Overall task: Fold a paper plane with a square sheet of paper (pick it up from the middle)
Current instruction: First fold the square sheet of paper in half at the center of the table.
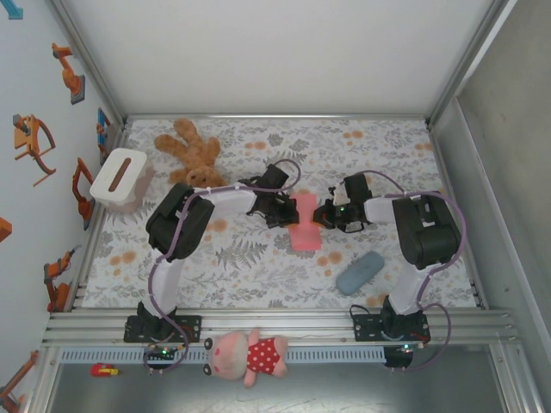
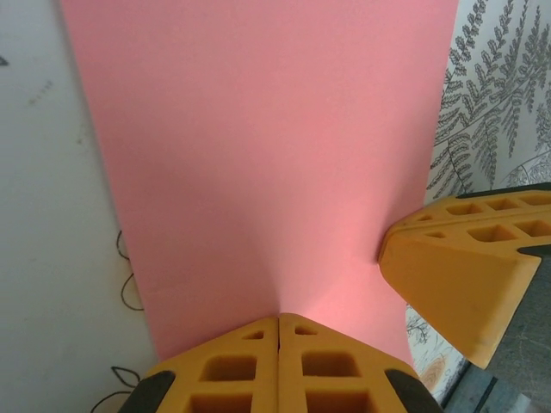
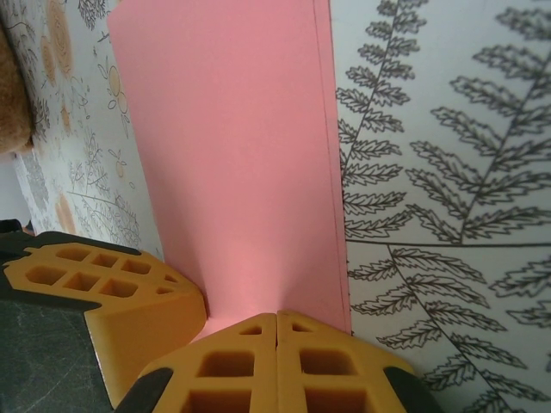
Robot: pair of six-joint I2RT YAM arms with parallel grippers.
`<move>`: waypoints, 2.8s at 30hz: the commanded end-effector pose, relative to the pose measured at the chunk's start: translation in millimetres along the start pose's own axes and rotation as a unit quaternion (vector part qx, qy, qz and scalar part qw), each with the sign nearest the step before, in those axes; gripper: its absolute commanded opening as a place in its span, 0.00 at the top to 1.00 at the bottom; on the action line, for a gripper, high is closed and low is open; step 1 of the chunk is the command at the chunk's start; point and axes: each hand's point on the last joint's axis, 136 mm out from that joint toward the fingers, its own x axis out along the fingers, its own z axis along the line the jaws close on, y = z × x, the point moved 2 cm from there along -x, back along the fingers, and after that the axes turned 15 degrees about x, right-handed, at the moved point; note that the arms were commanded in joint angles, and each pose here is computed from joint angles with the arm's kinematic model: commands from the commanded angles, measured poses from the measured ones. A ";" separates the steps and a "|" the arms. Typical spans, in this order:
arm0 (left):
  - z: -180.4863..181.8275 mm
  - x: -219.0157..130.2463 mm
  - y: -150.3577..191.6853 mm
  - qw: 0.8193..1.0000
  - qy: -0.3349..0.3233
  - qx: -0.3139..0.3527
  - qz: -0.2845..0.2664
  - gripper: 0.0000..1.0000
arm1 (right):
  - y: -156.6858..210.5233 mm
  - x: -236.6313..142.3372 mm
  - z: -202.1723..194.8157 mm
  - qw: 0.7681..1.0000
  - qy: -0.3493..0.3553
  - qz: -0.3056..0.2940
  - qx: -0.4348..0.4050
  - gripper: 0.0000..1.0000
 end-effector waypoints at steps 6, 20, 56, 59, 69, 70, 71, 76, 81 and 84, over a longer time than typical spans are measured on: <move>61.6 -21.6 47.5 0.997 -0.049 -0.001 0.068 1.00 | 17.3 5.5 -109.6 0.974 0.212 -0.022 0.079 1.00; -22.8 -23.4 -2.6 0.998 0.057 0.023 -0.032 1.00 | 15.5 5.7 -109.7 0.973 0.214 -0.025 0.081 1.00; -29.8 -11.9 18.2 0.996 0.067 0.047 -0.025 1.00 | 16.0 5.2 -110.7 0.974 0.206 -0.037 0.085 1.00; -26.5 -0.1 26.6 0.997 0.065 0.046 -0.003 1.00 | 15.6 5.7 -110.6 0.974 0.204 -0.038 0.086 1.00; -9.7 1.6 75.7 0.996 0.046 0.064 0.046 1.00 | 14.9 6.7 -112.8 0.974 0.207 -0.040 0.088 1.00; -9.3 0.4 82.3 0.995 0.044 0.072 0.052 1.00 | 14.5 6.9 -112.7 0.973 0.207 -0.040 0.088 1.00; -8.5 -0.3 89.0 0.994 0.036 0.080 0.061 1.00 | 14.7 6.9 -112.5 0.974 0.206 -0.041 0.089 1.00; -3.1 3.3 121.4 0.988 0.001 0.108 0.109 1.00 | 14.6 7.3 -111.5 0.974 0.203 -0.040 0.088 1.00; 8.7 3.1 140.4 0.988 -0.017 0.095 0.119 1.00 | 13.7 6.1 -109.6 0.975 0.201 -0.043 0.085 1.00; 11.6 -2.9 143.5 0.989 -0.024 0.094 0.110 1.00 | 13.0 6.7 -108.1 0.976 0.197 -0.044 0.085 1.00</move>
